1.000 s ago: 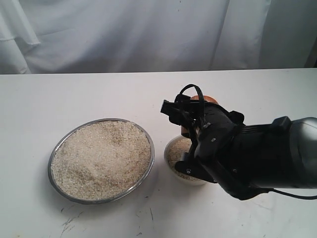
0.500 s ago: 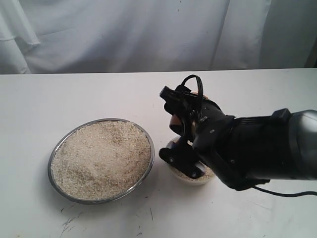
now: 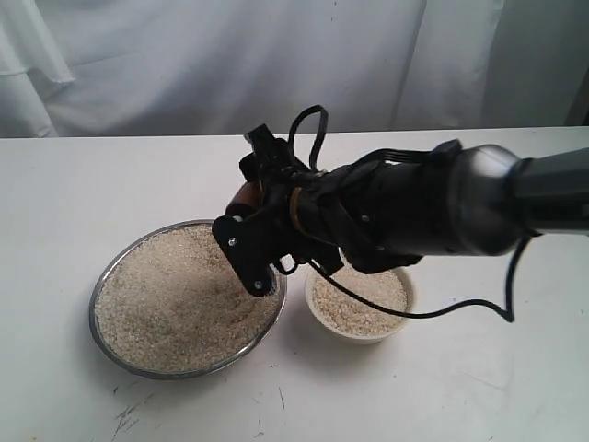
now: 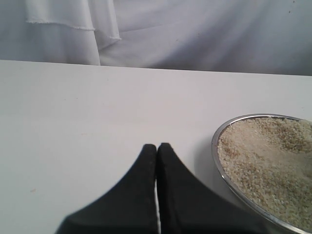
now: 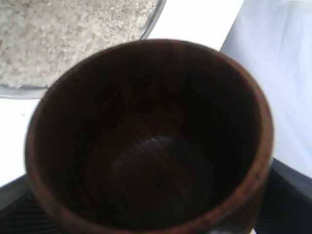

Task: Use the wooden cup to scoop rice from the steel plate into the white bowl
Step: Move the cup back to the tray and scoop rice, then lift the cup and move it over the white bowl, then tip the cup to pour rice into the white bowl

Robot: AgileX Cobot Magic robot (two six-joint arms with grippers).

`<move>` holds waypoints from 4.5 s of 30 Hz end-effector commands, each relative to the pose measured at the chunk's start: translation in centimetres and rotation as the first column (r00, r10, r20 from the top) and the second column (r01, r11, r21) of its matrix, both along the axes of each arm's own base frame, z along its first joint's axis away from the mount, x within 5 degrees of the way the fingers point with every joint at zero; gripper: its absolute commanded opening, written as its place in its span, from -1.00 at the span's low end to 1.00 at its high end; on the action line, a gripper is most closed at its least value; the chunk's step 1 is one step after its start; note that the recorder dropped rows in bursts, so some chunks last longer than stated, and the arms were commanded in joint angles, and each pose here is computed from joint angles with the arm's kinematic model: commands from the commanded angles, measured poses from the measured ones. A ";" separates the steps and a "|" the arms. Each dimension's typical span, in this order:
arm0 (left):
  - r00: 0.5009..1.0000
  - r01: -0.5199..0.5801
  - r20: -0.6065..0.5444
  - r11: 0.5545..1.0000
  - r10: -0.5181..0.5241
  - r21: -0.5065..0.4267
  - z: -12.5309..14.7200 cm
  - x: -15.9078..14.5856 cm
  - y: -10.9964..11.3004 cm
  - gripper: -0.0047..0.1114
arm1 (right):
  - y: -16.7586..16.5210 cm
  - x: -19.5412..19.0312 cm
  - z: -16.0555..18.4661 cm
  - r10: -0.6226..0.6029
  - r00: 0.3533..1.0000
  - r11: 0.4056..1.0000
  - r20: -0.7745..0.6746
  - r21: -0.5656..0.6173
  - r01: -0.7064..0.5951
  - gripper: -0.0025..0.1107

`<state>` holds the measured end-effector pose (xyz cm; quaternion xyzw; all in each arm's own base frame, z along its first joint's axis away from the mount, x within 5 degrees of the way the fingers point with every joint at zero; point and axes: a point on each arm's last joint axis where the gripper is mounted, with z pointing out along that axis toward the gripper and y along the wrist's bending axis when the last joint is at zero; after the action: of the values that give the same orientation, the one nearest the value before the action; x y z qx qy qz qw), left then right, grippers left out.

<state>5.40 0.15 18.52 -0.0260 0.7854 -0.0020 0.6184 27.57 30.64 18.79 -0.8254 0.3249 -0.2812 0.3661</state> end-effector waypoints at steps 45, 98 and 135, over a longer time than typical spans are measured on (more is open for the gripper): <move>1.000 0.003 0.006 1.000 -0.003 0.001 -0.1 0.0 0.0 -0.92 | 8.7 1.0 -5.6 0.047 0.959 0.979 -0.278 0.203 0.010 -0.96; 1.000 0.003 0.006 1.000 -0.003 0.001 -0.1 0.0 0.0 -0.92 | -10.1 0.0 1.0 -0.154 0.985 0.954 0.074 -0.247 0.168 -0.96; 1.000 0.003 0.006 1.000 -0.003 0.001 -0.1 0.0 0.0 -0.92 | -9.1 -3.0 -0.4 0.038 0.976 0.893 0.216 -0.445 0.064 -0.96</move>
<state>5.40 0.15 18.52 -0.0260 0.7854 -0.0020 0.6184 24.75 21.48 17.80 -0.8563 0.2166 -0.4281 0.1913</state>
